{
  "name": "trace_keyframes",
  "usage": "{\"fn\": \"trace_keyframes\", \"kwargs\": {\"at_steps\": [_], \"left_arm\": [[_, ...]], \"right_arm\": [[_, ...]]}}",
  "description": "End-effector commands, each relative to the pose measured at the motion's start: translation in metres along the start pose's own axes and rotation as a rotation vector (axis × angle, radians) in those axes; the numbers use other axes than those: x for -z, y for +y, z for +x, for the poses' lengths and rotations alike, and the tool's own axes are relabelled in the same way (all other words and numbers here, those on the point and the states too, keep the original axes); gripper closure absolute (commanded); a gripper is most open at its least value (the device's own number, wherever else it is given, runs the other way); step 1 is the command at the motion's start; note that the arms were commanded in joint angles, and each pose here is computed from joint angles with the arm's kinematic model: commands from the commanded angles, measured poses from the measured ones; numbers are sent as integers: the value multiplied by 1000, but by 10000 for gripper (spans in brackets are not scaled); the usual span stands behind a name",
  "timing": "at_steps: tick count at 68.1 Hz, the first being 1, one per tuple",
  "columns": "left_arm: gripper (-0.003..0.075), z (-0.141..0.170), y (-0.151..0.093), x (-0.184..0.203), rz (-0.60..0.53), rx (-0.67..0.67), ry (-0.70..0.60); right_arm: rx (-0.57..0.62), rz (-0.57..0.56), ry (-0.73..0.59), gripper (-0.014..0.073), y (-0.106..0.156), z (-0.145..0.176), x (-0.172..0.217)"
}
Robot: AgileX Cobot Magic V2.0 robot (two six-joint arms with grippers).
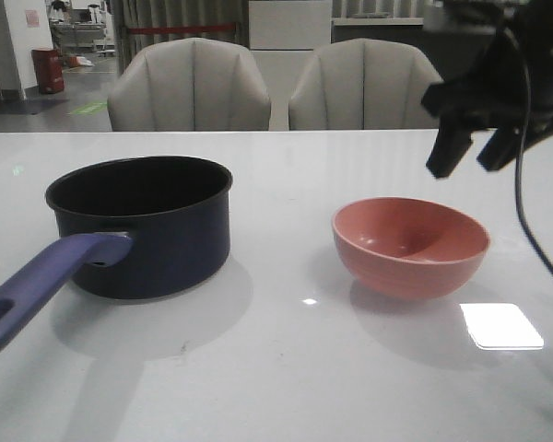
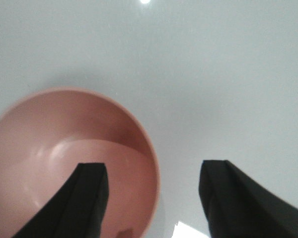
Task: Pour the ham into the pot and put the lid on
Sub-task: 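Open the right gripper and raise it away from the bowl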
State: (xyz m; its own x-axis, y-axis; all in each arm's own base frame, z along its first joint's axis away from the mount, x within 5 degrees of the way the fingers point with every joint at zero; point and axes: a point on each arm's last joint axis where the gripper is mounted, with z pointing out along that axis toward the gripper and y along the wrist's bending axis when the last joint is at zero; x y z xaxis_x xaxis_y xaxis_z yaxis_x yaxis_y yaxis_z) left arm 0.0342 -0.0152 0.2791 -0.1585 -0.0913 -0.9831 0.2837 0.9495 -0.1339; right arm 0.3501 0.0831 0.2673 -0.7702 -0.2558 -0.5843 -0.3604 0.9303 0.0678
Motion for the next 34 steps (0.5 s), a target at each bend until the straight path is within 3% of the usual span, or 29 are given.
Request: {"fn": "trace_keyframes", "kwargs": {"at_steps": [1,16,34], "left_arm": [[118,-15,-2,2,10,4,-87],[118,-15,-2,2,10,4,-87],[118,-15,-2,2,10,4,-87]], "right_arm": [[38,34,-223,86,7,-20,70],[17,56,-533,88,23,0,156],[-38,101,-822,88,31,60,196]]}}
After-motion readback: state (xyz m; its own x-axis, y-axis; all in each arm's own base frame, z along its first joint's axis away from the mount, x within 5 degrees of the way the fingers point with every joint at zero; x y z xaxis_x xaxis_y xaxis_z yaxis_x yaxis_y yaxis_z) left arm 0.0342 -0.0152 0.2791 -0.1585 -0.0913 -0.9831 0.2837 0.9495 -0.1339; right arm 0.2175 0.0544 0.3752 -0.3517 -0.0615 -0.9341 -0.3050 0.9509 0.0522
